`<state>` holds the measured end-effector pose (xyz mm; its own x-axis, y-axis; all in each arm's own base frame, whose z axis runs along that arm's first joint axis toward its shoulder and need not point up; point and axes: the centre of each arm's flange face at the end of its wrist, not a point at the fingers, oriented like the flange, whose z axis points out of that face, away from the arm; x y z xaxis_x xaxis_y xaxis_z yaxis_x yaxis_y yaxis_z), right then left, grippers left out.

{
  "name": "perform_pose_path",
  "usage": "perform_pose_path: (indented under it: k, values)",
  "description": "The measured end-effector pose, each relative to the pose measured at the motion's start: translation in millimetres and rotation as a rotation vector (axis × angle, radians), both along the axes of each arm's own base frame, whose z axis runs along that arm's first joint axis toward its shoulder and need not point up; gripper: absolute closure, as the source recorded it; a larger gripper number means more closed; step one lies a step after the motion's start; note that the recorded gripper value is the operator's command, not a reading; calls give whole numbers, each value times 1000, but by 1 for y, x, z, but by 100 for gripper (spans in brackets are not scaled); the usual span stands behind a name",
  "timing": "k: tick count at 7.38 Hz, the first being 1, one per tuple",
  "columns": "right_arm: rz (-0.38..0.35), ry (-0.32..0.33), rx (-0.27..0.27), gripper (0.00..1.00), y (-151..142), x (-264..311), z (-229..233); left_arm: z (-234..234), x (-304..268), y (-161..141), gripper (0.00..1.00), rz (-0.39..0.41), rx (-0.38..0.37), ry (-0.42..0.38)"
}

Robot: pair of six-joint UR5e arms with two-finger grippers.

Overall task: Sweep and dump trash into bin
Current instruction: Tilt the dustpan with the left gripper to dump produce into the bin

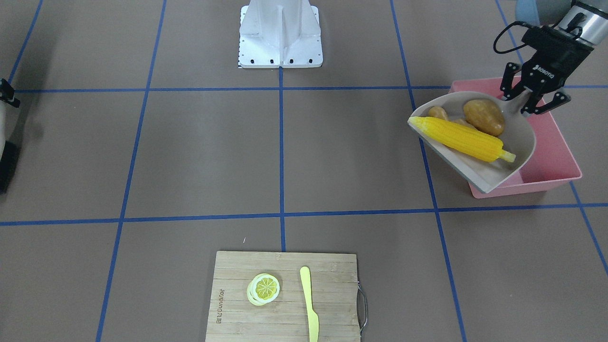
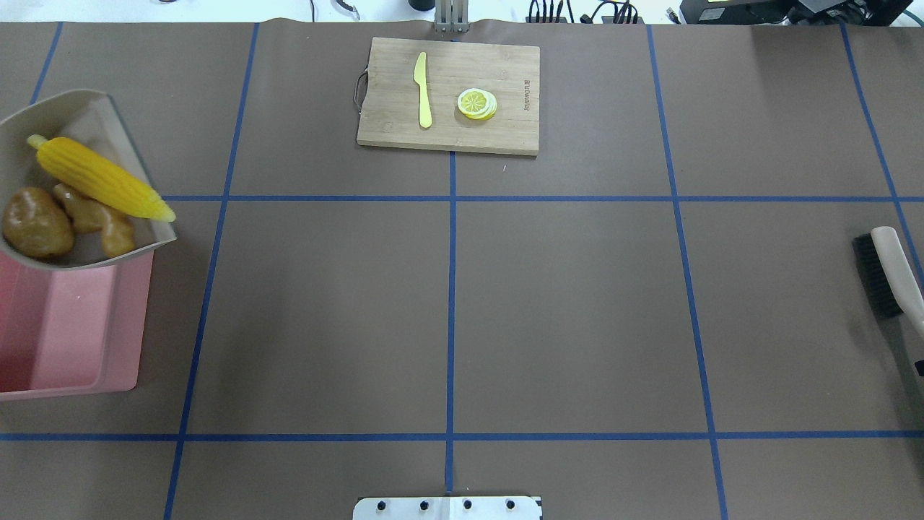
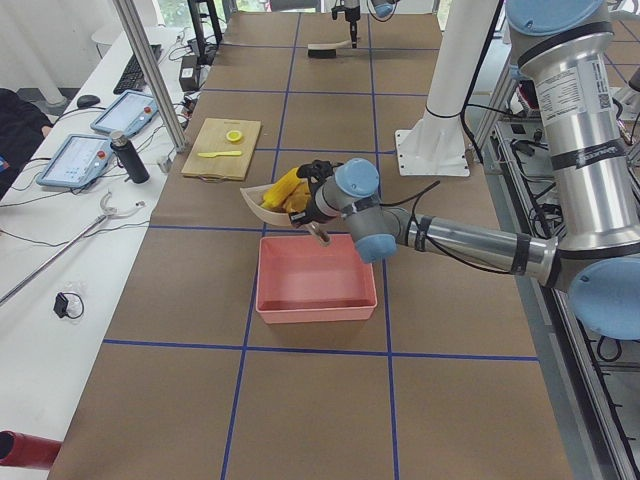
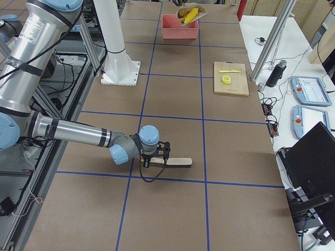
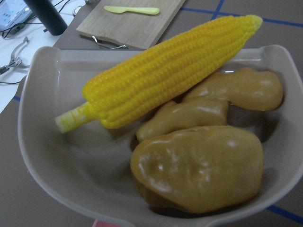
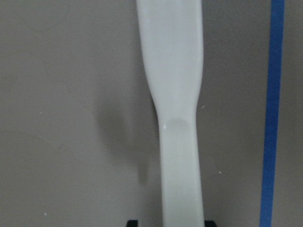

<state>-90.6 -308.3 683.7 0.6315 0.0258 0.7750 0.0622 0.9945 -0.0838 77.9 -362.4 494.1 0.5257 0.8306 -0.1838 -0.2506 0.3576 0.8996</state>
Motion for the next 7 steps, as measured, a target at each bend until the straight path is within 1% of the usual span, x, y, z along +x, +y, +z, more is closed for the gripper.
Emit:
perform_pose_path:
  k: [1, 2, 3, 4, 5, 6, 7]
  values:
    - [20, -13, 3, 0, -2, 8, -4, 33, -31, 22, 100, -20, -2, -40]
    - [38, -26, 15, 0, -4, 16, -9, 64, -60, 36, 100, -34, 27, -98]
    - [55, -27, 37, 0, -6, 27, -11, 87, -79, 44, 100, -36, 66, -158]
    - [64, -17, 58, 0, -9, 41, -10, 100, -90, 49, 100, -22, 118, -216]
    - [57, 12, 88, 0, -14, 64, -9, 106, -97, 49, 100, -2, 195, -287]
    - [36, 47, 115, 0, -28, 93, -7, 105, -103, 46, 100, 5, 282, -369]
    - [15, 75, 116, 0, -53, 131, -13, 99, -109, 41, 100, -1, 379, -458]
